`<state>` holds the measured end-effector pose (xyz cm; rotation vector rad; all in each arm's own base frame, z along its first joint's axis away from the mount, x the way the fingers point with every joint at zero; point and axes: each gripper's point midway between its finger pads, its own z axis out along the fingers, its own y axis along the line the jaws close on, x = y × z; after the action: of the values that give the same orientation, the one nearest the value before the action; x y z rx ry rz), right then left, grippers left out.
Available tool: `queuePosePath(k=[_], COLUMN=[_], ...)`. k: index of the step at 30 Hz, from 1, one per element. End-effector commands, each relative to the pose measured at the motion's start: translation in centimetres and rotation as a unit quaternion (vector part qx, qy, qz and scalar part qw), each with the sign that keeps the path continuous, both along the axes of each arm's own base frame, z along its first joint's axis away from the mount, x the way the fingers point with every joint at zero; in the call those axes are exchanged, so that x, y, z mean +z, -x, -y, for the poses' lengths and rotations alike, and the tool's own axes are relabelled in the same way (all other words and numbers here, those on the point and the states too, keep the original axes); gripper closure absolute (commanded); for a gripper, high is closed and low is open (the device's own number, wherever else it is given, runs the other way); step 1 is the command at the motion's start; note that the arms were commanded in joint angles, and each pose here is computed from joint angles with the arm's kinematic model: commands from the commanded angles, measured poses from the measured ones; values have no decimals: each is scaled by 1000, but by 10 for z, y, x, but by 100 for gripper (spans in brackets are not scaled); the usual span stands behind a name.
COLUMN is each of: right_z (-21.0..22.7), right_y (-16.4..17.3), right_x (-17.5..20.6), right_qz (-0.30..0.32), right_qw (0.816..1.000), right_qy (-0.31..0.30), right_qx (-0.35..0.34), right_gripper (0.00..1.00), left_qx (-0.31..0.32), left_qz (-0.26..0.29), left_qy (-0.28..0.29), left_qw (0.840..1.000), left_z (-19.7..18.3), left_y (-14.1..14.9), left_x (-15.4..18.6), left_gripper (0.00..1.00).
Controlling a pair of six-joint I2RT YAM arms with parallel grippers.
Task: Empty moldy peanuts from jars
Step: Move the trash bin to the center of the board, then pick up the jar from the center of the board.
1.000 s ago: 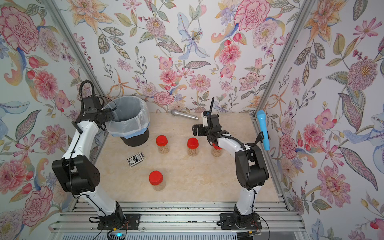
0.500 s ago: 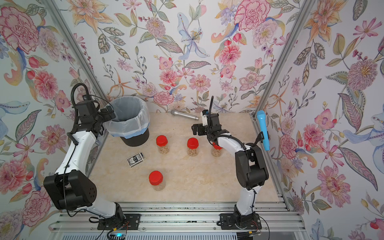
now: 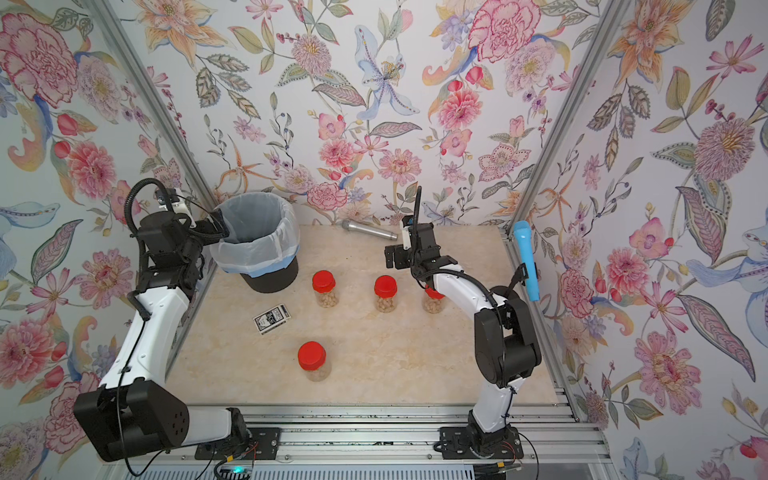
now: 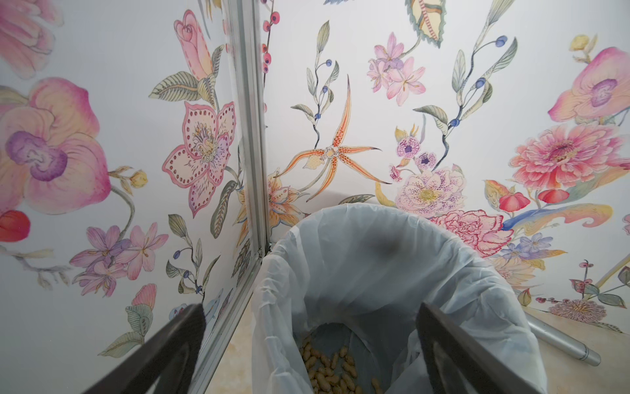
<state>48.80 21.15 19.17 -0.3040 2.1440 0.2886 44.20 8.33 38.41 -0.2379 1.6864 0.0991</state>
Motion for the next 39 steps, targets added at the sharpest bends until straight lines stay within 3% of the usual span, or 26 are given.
queuePosePath(k=[1,18,28,36,39], right_z=[17,6,0,2,5], right_y=[4,49,82,99,105], right_x=[21,38,41,45,45], right_qz=[25,38,24,38,45], right_qw=[997,996,998,998,998], right_qy=[59,73,28,11,3], right_qx=[-47,18,44,44,41], right_gripper=[0,0,0,0,0], left_qx=[-23,-87,-110,-130,-170], left_qz=[37,46,50,28,23], left_qy=[-32,-92,-79,-27,-15], left_qw=[999,991,990,991,985], left_z=[19,103,151,169,184], left_y=[9,40,58,46,45], left_x=[24,30,18,-16,-27], left_gripper=[0,0,0,0,0])
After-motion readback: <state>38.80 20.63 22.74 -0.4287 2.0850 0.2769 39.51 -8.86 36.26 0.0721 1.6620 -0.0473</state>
